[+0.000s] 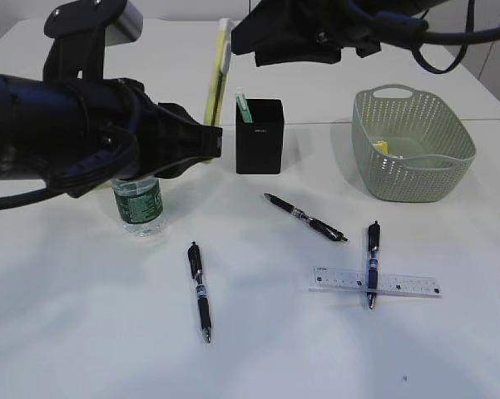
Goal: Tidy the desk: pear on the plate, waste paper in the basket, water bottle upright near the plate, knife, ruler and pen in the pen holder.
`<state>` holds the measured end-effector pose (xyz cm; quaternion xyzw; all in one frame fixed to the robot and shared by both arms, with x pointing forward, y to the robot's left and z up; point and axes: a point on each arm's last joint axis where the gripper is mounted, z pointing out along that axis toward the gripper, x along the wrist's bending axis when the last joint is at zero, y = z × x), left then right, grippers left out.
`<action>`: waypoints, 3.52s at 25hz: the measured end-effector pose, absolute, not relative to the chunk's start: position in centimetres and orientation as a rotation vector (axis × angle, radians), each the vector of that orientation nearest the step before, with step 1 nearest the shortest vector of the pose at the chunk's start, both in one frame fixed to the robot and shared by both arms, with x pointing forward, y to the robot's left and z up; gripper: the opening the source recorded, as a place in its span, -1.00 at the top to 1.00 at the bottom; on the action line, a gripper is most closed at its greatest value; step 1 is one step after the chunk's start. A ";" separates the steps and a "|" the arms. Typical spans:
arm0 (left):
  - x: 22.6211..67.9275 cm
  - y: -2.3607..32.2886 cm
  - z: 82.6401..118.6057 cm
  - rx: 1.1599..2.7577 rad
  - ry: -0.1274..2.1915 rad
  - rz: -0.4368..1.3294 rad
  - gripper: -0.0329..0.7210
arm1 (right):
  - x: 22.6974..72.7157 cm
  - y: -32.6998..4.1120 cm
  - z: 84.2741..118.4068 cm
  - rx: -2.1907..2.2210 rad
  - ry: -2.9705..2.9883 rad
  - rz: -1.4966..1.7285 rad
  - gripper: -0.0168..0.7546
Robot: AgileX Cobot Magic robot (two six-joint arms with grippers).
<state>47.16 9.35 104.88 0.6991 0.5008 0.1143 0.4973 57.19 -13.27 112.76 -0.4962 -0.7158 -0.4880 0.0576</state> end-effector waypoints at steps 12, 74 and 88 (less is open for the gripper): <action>47.3 9.1 105.3 1.648 1.172 0.275 0.81 | 57.8 -12.8 112.8 -1.485 -2.072 -1.567 -0.03; 47.7 9.4 105.2 1.639 1.181 0.285 0.81 | 58.9 -10.9 111.3 -1.437 -2.063 -1.629 0.53; 47.7 9.4 105.2 1.645 1.173 0.291 0.77 | 59.0 -10.9 111.2 -1.416 -2.110 -1.640 0.61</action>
